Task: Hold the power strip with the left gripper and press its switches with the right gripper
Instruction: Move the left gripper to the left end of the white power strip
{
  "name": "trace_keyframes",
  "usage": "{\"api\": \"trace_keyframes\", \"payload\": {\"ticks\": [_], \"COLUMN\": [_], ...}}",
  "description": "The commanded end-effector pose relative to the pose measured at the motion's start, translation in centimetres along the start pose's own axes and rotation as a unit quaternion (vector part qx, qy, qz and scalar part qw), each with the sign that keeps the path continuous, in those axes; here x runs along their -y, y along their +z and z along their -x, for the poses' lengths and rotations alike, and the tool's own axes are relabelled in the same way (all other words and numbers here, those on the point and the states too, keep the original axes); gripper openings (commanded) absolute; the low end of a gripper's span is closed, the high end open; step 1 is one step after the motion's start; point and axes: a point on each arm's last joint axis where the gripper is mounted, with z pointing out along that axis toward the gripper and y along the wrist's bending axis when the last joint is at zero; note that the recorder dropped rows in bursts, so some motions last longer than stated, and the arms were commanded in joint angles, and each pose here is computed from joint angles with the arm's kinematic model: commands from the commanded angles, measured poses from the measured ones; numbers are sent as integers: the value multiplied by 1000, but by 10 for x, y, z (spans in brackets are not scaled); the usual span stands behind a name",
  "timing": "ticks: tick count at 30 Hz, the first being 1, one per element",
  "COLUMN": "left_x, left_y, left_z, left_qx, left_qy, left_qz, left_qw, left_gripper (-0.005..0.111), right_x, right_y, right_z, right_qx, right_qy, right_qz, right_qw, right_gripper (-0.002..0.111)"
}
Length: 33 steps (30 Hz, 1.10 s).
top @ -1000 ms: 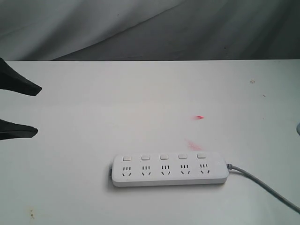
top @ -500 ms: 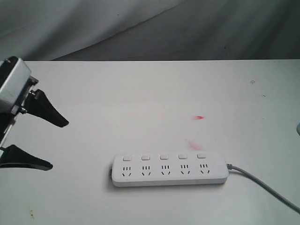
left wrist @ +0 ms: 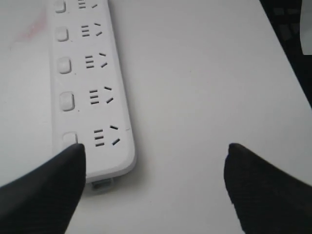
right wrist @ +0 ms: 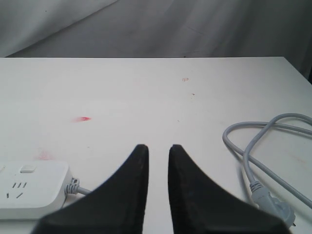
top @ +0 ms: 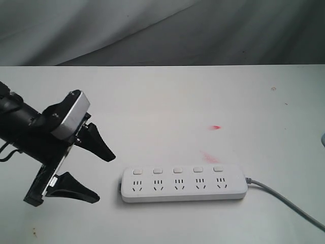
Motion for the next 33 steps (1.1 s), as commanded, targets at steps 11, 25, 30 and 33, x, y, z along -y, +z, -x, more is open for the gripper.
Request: {"api": "trace_keyframes", "payload": {"ticks": [11, 25, 30, 33], "left_x": [-11, -32, -35, -35], "left_y": [22, 32, 39, 44], "left_z": [-5, -17, -24, -30], "left_qx": [26, 23, 22, 19], "left_qy": [-37, -92, -104, -112], "left_qz": [-2, 81, 69, 61], "left_qw": [999, 992, 992, 992], "left_gripper": [74, 103, 103, 103], "right_x": [0, 0, 0, 0], "right_y": [0, 0, 0, 0], "right_z": [-1, -1, -1, -1], "right_qx": [2, 2, 2, 2], "right_qy": [0, 0, 0, 0], "right_qz": [-3, -3, -3, -3], "right_qw": [1000, 1000, 1000, 1000], "right_gripper": [14, 14, 14, 14]}}
